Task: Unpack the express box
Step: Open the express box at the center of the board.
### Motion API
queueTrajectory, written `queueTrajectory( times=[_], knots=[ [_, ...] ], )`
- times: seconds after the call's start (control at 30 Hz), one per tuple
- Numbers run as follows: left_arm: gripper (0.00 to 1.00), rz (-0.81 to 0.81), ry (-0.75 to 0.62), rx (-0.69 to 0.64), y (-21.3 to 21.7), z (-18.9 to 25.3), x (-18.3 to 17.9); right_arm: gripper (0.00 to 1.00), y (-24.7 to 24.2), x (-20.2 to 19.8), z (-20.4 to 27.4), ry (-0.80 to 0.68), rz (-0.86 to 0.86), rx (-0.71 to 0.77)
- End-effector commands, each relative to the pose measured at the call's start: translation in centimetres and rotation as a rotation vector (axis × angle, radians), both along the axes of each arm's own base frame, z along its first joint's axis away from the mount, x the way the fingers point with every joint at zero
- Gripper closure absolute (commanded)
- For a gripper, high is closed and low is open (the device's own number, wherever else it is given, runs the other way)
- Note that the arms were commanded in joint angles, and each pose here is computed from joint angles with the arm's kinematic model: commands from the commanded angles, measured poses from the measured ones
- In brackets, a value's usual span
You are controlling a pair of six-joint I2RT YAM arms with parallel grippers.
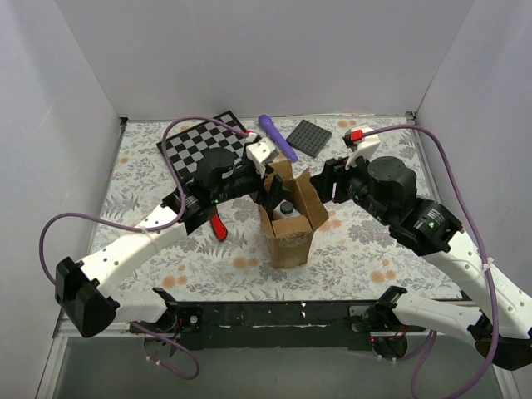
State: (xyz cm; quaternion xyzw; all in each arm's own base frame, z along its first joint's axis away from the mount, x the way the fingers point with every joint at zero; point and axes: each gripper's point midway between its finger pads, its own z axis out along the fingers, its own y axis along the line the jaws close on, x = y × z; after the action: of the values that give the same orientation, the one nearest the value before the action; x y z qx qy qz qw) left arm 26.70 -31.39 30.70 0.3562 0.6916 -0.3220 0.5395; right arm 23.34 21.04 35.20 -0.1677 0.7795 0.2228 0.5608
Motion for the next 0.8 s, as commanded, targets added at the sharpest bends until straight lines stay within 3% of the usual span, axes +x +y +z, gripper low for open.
queueTrajectory(
  times=[0.0, 0.3, 0.57, 0.77],
  knots=[
    [0.21, -0.114, -0.126, 0.003, -1.5, 2.4, 0.5, 0.37, 0.0, -0.2, 1.4, -0.041, -0.001, 0.067],
    [0.24, -0.061, -0.078, 0.152, -1.1, -2.2, 4.5, 0.37, -0.5, -0.4, 1.0, -0.028, -0.018, 0.067],
    [0.25, -0.079, -0.017, 0.221, -0.5, -5.5, 3.8, 0.38, -0.5, -0.2, 0.7, -0.032, -0.024, 0.051],
    [0.35, -0.079, 0.027, 0.278, -0.2, -8.1, 3.8, 0.38, -0.5, -0.2, 0.7, -0.035, -0.024, 0.054]
  ],
)
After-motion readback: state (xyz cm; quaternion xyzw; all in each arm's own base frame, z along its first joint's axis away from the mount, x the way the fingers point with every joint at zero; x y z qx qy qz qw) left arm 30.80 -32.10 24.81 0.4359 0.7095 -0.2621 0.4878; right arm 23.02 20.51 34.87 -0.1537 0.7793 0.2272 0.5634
